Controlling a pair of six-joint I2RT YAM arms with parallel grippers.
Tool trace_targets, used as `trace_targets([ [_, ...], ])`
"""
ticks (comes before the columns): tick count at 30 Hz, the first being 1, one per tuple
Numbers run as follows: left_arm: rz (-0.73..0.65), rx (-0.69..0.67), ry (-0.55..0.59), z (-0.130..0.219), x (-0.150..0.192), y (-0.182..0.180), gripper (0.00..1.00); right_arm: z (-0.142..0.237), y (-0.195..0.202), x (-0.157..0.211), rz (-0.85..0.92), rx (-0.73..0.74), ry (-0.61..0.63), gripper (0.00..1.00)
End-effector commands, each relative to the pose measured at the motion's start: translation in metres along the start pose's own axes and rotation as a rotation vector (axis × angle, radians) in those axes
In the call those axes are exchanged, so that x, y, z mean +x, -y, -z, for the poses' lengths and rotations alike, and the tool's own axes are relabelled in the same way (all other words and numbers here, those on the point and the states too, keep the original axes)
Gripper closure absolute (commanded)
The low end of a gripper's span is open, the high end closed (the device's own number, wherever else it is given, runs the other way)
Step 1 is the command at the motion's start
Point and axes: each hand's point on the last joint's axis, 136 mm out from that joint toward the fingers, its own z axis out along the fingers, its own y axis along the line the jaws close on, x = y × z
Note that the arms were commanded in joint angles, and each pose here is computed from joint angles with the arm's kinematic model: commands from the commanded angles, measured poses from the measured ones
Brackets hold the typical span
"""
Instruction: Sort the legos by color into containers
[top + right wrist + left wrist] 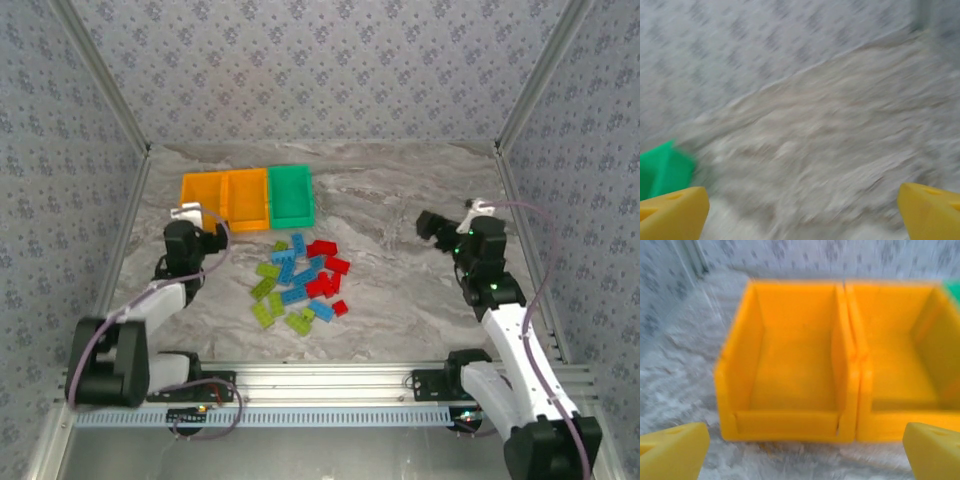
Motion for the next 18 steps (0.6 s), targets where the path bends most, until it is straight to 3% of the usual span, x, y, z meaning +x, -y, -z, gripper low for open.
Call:
trace_targets([
  [1,0.198,-0.063,-0.111,0.04,-0.013,-0.006,0.01,0.021,-0.05,0.096,0.021,-0.142,-0.475,0.02],
  [5,0.314,-0.006,-0.342,0.073,0.01,0.024,0.05,0.032,-0.104,0.133,0.233,-0.206,-0.668,0.03],
  [9,0.303,0.059,-0.583,0.093,0.057,0.069,0.08,0.027,-0.152,0.148,0.335,-0.285,-0.665,0.02],
  [13,0.316,0.094,-0.747,0.1,0.098,0.103,0.12,0.011,-0.174,0.155,0.333,-0.311,-0.661,0.02],
  [18,0.219,0.051,-0.817,0.093,0.128,0.116,0.37,0.001,-0.174,0.16,0.384,-0.261,-0.678,0.02],
])
